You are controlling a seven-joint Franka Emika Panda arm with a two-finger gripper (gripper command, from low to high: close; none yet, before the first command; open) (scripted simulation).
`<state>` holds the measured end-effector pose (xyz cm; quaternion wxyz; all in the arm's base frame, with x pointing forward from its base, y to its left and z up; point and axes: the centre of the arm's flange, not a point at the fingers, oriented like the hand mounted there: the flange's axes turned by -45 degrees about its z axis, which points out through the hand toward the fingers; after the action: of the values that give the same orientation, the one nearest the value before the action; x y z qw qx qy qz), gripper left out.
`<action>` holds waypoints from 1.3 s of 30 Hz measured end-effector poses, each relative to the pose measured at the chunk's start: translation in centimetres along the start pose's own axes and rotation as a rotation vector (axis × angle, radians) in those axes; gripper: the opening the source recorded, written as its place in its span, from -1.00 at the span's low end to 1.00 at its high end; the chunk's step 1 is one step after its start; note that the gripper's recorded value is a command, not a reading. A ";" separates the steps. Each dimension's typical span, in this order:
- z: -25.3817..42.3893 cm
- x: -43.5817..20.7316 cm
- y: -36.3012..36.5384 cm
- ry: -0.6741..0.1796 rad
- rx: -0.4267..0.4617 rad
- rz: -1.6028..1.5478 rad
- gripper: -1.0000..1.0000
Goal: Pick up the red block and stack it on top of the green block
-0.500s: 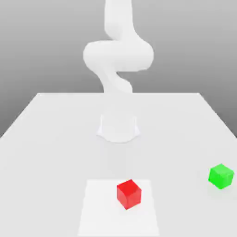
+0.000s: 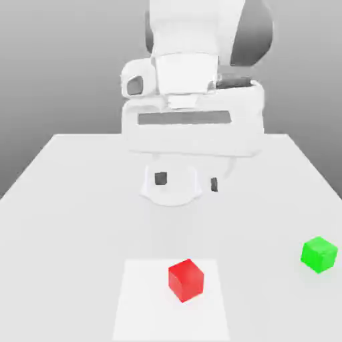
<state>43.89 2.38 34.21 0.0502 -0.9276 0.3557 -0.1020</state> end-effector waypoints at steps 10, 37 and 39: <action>14.6 -6.3 5.4 -0.128 -0.187 0.282 0.00; 8.5 -25.2 -9.4 -0.166 -0.154 -0.144 -1.00; 7.3 -30.2 -10.9 -0.173 -0.147 -0.229 -1.00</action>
<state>30.67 30.91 24.25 0.0009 -0.9687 0.2483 -0.0005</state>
